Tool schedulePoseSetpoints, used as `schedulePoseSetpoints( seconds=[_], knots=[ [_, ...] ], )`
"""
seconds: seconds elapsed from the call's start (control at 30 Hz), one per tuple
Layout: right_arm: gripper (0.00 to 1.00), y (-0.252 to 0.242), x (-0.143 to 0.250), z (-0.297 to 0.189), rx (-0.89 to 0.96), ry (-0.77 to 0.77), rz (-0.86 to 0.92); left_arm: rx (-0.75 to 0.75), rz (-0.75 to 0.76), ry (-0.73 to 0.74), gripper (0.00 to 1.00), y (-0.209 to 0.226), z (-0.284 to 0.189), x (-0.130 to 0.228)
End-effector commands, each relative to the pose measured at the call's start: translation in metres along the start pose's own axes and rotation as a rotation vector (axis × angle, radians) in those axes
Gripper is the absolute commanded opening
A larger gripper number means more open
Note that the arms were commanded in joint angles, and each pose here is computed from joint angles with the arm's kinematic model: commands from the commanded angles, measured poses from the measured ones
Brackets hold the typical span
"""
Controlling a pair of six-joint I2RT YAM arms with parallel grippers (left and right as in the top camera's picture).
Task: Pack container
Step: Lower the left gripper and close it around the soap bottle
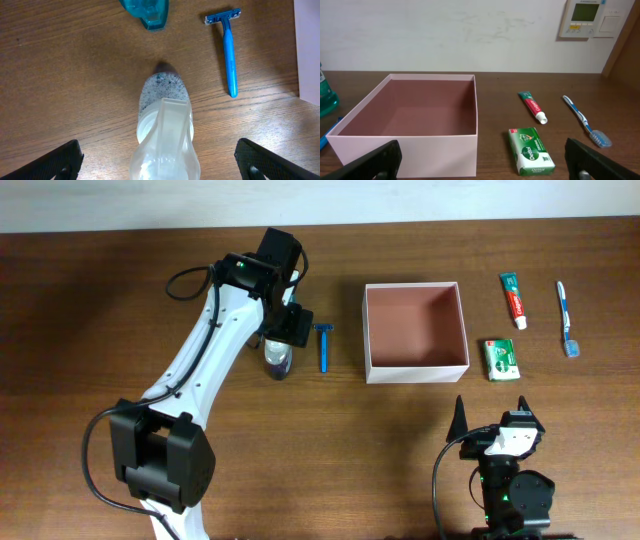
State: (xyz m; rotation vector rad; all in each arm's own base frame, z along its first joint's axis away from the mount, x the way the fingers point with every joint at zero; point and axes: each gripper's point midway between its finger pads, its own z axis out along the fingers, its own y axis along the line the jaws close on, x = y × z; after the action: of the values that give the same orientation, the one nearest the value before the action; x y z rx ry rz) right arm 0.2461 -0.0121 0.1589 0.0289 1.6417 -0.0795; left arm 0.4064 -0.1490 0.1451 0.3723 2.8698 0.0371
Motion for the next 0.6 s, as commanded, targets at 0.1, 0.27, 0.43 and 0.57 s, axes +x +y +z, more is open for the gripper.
schedulePoseSetpoints(
  seconds=[0.1,0.27,0.43,0.57],
  knots=[
    [0.99,-0.001,0.002,0.000,0.012,0.004,-0.001,-0.009,-0.010,0.012,0.99,0.001,0.007,-0.001],
    [0.99,-0.001,0.002,0.000,0.012,0.004,-0.001,-0.013,-0.008,0.038,0.99,0.001,0.018,0.001],
    [0.99,-0.001,0.002,0.000,0.012,0.004,-0.001,-0.015,-0.007,0.052,0.99,0.000,0.025,0.001],
    [0.99,-0.001,0.002,0.000,0.012,0.004,-0.001,-0.013,-0.008,0.039,0.99,0.000,0.025,-0.002]
  ],
)
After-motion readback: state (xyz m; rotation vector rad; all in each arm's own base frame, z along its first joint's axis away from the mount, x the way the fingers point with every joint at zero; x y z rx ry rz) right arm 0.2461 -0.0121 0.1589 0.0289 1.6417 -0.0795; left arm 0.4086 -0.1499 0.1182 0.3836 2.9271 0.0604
